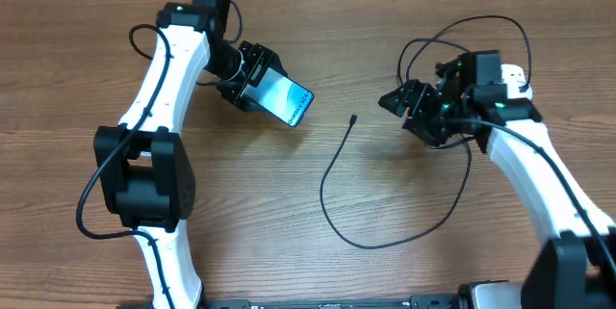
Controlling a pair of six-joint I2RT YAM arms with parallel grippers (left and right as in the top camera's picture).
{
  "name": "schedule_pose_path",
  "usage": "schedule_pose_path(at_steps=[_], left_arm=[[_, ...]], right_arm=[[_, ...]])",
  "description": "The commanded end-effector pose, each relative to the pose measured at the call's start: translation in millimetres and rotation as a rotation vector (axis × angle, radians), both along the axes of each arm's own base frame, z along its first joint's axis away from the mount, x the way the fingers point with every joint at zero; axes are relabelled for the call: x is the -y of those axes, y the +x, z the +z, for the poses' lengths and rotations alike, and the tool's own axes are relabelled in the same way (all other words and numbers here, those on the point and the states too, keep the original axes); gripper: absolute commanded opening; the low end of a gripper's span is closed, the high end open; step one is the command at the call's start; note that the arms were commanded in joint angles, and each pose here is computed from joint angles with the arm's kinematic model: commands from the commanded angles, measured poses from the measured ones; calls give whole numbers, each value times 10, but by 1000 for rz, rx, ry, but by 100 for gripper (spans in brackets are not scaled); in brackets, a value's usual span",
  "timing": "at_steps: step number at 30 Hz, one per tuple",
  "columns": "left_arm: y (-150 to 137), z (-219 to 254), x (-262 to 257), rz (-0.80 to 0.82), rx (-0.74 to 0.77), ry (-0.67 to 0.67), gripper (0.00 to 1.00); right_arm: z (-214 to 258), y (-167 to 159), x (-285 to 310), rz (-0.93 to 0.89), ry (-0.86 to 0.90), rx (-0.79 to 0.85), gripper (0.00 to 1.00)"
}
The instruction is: Plug charger to phone and switch on socket
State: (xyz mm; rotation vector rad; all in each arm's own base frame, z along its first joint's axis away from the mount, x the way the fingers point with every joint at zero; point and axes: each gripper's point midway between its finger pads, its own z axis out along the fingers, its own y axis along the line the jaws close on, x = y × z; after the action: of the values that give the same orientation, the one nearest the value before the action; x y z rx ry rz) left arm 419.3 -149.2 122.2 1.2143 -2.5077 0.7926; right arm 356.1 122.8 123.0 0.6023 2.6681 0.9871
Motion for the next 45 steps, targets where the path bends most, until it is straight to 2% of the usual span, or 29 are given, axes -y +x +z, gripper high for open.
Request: schedule_pose_path(at_steps=[1, 6, 14, 19, 24, 35, 39, 45], left_arm=[[60, 180, 32, 25, 17, -63, 61], [46, 223, 88, 17, 14, -102, 61], [-44, 592, 414, -21, -23, -390, 63], [-81, 770, 514, -37, -39, -509, 59], [-109, 922, 577, -49, -50, -604, 61], [-97, 864, 554, -45, -45, -568, 61], [-54, 640, 443, -23, -29, -423, 56], [50, 199, 64, 53, -9, -82, 56]], right_arm=[[-128, 79, -84, -3, 21, -39, 75], [-216, 78, -166, 11, 21, -57, 75], [-210, 71, -178, 12, 30, -62, 75], [-214, 63, -176, 9, 30, -68, 75], [-214, 63, -177, 9, 31, -68, 75], [-216, 58, -177, 10, 30, -70, 75], [-126, 93, -267, 62, 76, -20, 76], [20, 164, -442, 117, 139, 55, 75]])
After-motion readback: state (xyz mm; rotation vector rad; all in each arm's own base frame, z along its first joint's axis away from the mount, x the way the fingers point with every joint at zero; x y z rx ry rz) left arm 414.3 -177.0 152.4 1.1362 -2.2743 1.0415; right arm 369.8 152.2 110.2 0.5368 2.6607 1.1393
